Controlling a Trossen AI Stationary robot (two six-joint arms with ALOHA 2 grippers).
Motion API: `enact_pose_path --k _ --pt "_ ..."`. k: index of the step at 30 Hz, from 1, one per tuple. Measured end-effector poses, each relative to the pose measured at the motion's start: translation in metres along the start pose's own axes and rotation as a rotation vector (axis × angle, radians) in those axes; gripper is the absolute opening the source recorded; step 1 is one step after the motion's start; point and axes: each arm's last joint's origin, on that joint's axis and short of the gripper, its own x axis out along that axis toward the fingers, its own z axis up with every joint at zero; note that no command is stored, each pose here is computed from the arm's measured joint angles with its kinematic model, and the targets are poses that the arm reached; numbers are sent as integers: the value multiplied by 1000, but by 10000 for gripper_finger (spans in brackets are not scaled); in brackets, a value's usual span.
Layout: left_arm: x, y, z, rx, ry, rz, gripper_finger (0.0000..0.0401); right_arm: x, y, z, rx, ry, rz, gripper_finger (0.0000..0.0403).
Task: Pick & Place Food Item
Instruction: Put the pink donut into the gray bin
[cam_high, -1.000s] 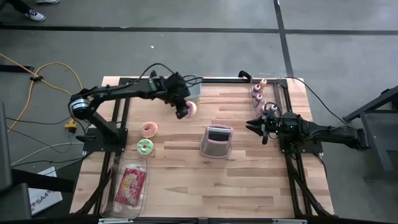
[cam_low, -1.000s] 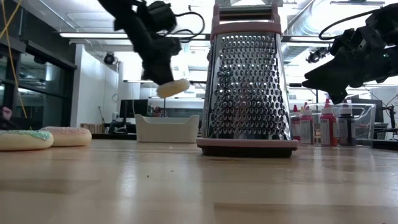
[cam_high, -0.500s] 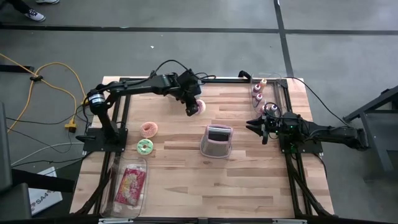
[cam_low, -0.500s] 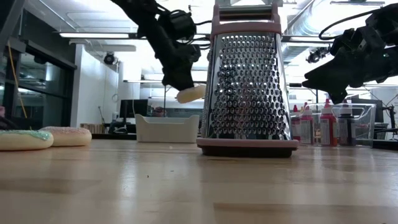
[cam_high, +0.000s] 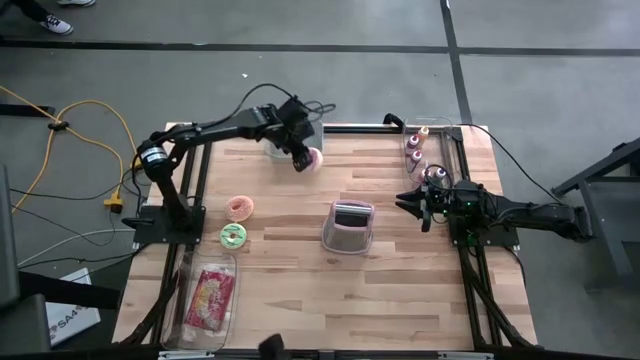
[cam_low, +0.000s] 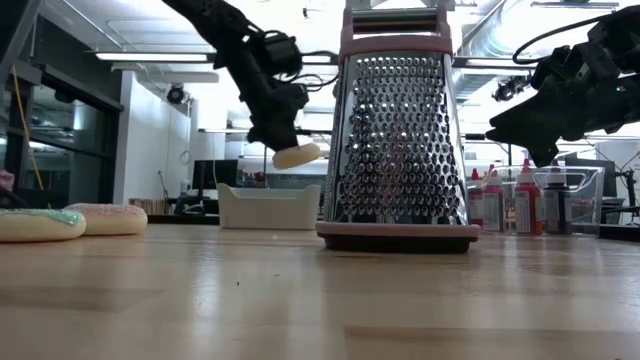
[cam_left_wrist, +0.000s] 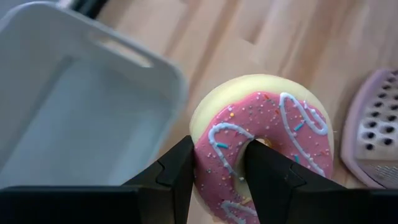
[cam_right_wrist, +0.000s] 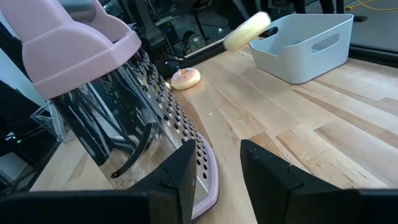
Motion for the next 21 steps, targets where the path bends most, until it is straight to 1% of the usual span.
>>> enact_pose_path --k 13,16,21 --pt "-21 82 -7 -184 -42 127 124 0 0 0 0 0 0 114" --pt "-24 94 -10 -201 -44 152 124 0 0 0 0 0 0 114" --pt "-17 98 -12 -179 -24 159 124 0 0 0 0 0 0 114"
